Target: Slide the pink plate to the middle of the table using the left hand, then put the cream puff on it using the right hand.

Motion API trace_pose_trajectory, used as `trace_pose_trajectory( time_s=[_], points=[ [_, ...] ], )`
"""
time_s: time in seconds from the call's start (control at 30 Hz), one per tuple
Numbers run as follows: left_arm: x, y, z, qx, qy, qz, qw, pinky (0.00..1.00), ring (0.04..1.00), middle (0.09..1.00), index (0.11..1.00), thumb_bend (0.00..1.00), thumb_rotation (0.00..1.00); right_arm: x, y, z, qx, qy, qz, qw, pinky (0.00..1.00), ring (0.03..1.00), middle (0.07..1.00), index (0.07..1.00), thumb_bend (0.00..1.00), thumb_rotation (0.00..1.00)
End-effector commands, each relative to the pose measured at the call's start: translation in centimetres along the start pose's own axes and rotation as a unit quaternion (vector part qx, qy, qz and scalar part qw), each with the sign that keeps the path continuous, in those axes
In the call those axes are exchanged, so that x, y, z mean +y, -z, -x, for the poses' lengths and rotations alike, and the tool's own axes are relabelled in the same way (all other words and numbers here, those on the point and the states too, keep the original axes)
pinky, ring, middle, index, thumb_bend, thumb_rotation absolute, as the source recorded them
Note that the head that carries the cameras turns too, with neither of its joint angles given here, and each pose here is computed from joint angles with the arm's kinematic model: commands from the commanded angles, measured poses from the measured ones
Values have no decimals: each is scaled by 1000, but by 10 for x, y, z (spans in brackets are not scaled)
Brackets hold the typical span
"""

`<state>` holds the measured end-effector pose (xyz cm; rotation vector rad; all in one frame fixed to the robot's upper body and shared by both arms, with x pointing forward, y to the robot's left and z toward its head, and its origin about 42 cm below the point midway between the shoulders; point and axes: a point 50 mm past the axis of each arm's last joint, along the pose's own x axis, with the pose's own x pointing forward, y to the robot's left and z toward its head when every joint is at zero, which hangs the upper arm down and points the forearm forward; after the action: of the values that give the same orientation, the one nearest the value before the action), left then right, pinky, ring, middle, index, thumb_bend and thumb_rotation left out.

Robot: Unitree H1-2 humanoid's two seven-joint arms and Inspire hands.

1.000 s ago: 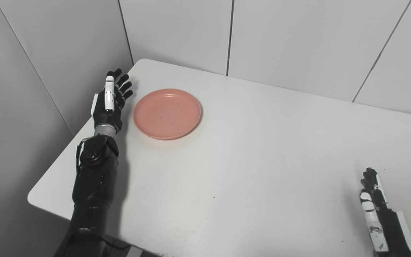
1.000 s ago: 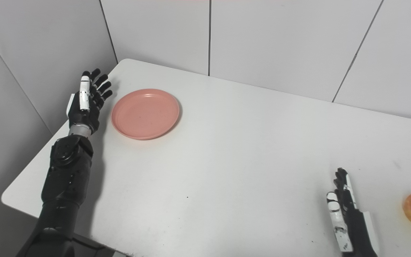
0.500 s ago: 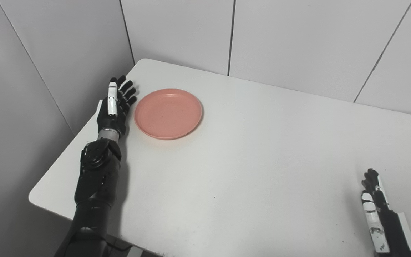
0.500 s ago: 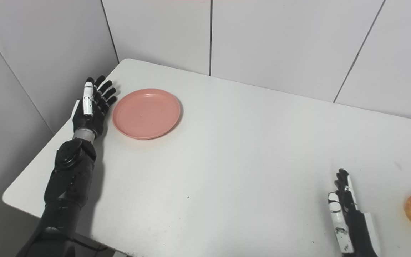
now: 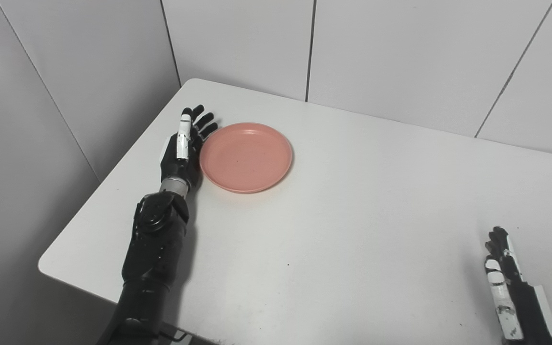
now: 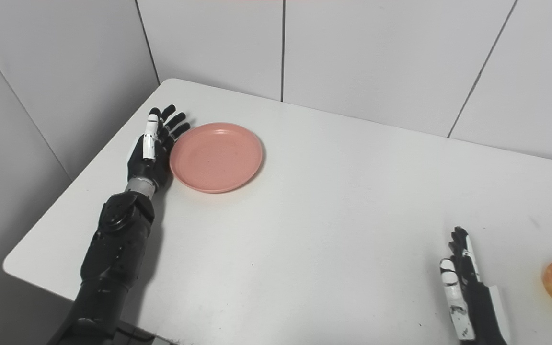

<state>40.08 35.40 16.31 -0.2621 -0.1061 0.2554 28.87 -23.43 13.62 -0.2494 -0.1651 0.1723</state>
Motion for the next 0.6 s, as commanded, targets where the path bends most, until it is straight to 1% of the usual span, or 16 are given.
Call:
trace_pose_trajectory(
  time_s=[0.0,0.17,0.2,0.27,0.37,0.57],
  points=[
    [-9,-4,-2,2,8,-2,1000,870,869,880,875,405,1000,-3,-3,1,0,2,8,1000,1000,1000,1000,1000,71,1000],
    [-20,2,2,16,27,-3,999,877,871,878,877,403,1000,-2,-3,0,0,-1,11,1000,1000,1000,1000,1000,70,1000],
    [-23,4,2,20,31,1,999,868,869,878,878,399,1000,-1,-2,0,-1,-1,10,1000,1000,1000,1000,1000,72,1000],
    [-27,8,3,27,36,7,999,818,856,870,872,390,1000,0,-1,0,-2,-1,5,1000,1000,1000,1000,1000,80,1000],
    [-33,14,5,34,49,9,998,850,861,871,871,387,1000,3,0,-1,-1,1,-1,1000,1000,1000,1000,1000,116,1000],
    [-52,25,14,55,78,19,995,871,872,882,881,388,1000,4,2,-1,-4,1,1,1000,1000,1000,1000,1000,115,1000]
  ],
)
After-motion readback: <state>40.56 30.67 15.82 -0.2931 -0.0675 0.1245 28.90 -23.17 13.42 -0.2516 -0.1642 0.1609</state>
